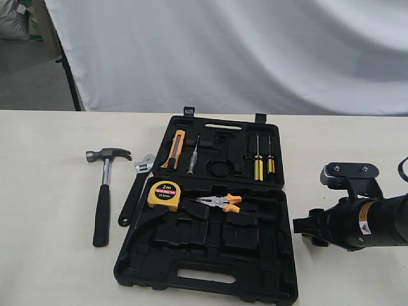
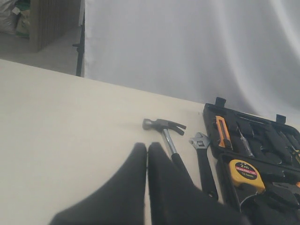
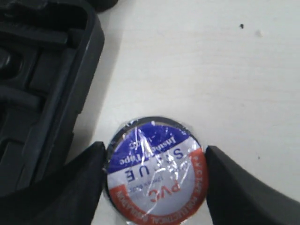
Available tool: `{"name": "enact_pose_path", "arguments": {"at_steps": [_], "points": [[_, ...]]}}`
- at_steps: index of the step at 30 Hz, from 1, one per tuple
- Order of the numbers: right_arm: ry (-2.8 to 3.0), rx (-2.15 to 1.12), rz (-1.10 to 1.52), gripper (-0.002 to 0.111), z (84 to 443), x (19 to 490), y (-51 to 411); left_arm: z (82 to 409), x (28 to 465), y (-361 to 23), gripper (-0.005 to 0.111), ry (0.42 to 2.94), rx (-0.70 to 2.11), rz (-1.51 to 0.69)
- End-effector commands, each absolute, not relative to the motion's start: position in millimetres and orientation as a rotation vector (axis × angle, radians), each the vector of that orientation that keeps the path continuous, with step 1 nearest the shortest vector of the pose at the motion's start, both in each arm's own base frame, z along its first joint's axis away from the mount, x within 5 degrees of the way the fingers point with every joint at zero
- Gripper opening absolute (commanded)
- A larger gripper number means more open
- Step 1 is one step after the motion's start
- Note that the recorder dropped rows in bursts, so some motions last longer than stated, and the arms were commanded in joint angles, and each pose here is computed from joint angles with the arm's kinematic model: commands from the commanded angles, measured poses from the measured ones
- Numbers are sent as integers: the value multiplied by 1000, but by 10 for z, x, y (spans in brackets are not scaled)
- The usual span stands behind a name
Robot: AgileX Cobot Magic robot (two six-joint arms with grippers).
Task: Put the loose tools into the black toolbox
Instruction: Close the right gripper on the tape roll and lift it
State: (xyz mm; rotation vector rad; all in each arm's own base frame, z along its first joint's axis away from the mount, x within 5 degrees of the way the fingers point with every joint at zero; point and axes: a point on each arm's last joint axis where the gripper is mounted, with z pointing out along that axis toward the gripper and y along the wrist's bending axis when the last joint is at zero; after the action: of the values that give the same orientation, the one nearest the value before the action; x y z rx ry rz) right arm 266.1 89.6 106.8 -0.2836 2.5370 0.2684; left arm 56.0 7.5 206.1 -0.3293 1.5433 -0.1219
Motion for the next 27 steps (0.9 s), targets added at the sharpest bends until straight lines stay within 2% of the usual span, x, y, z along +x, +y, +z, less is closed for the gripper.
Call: {"name": "enact_pose_path", "arguments": {"at_steps": [1, 6, 9, 12, 14, 27], "points": [[2521, -271, 263, 0, 1141, 2667, 888, 2078, 554, 89, 1, 1526, -346, -103], [2450, -148, 365, 0, 1342, 2663, 957, 2078, 554, 89, 1, 1526, -346, -103], [2271, -179, 461, 0, 1728, 2639, 1018, 2078, 554, 89, 1, 1526, -346, -103], [2049, -247, 631, 0, 2034, 2620, 1127, 2078, 554, 89, 1, 1526, -346, -103], [1914, -429, 736, 0, 2130, 2570, 1248, 2078, 554, 89, 1, 1526, -346, -103], [1867, -727, 812, 0, 2225, 2599, 2158, 2078, 554, 89, 1, 1526, -346, -103]]}}
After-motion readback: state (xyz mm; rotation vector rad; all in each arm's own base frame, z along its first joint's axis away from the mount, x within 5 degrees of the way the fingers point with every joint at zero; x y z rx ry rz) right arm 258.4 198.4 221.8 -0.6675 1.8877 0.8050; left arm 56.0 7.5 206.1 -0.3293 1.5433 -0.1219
